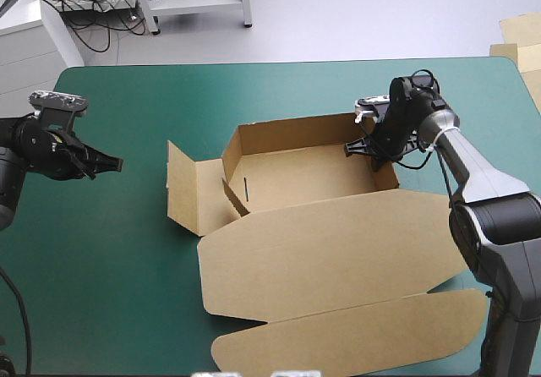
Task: Fold the box
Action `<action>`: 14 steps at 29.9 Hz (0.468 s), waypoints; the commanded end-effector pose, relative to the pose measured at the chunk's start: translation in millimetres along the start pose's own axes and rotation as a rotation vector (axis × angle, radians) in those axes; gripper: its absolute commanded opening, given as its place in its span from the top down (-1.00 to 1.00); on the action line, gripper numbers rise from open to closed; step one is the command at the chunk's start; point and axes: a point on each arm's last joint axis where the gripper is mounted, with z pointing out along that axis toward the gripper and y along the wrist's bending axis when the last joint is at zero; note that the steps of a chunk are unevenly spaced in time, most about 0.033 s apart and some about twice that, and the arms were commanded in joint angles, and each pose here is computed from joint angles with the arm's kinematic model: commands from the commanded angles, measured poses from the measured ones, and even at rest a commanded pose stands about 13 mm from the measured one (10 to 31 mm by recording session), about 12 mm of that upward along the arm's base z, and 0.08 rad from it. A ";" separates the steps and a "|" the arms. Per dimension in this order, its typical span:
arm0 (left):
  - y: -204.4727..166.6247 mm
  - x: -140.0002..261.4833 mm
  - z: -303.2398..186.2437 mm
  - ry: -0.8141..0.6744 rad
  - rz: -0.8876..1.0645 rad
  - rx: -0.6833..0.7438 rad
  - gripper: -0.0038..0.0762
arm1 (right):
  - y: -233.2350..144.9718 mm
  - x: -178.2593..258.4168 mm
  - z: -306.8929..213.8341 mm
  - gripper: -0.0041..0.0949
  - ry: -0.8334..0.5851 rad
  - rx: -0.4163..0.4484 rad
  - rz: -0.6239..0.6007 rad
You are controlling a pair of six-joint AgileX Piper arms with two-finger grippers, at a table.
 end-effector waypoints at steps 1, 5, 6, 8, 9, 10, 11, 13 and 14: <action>0.3 -6.9 -17.2 -0.092 -0.007 -0.005 0.93 | -2.5 1.9 -23.8 0.95 -0.034 0.035 0.004; 0.5 -7.0 -17.2 -0.094 -0.006 -0.007 0.93 | -6.2 3.0 -30.4 0.95 -0.048 0.082 -0.001; 1.1 -6.9 -17.2 -0.093 -0.003 -0.014 0.93 | -6.0 3.4 -32.4 0.95 -0.052 0.082 -0.001; 1.1 -7.2 -17.3 -0.096 -0.003 -0.014 0.93 | -4.1 4.3 -37.4 0.95 -0.063 0.065 0.003; 1.8 -7.3 -17.3 -0.098 0.001 -0.022 0.93 | -2.1 4.7 -39.4 0.95 -0.068 0.045 0.001; 2.3 -7.8 -17.3 -0.102 0.004 -0.028 0.93 | -0.1 5.2 -42.0 0.95 -0.075 0.026 -0.004; 3.3 -8.0 -17.4 -0.105 -0.005 -0.038 0.93 | 2.5 5.7 -44.7 0.95 -0.082 0.000 -0.011; 5.1 -8.1 -17.5 -0.107 -0.011 -0.058 0.93 | 6.7 7.1 -51.8 0.95 -0.099 -0.039 -0.014; 5.3 -8.1 -17.5 -0.106 -0.005 -0.060 0.92 | 7.1 8.0 -56.4 0.95 -0.110 -0.046 -0.021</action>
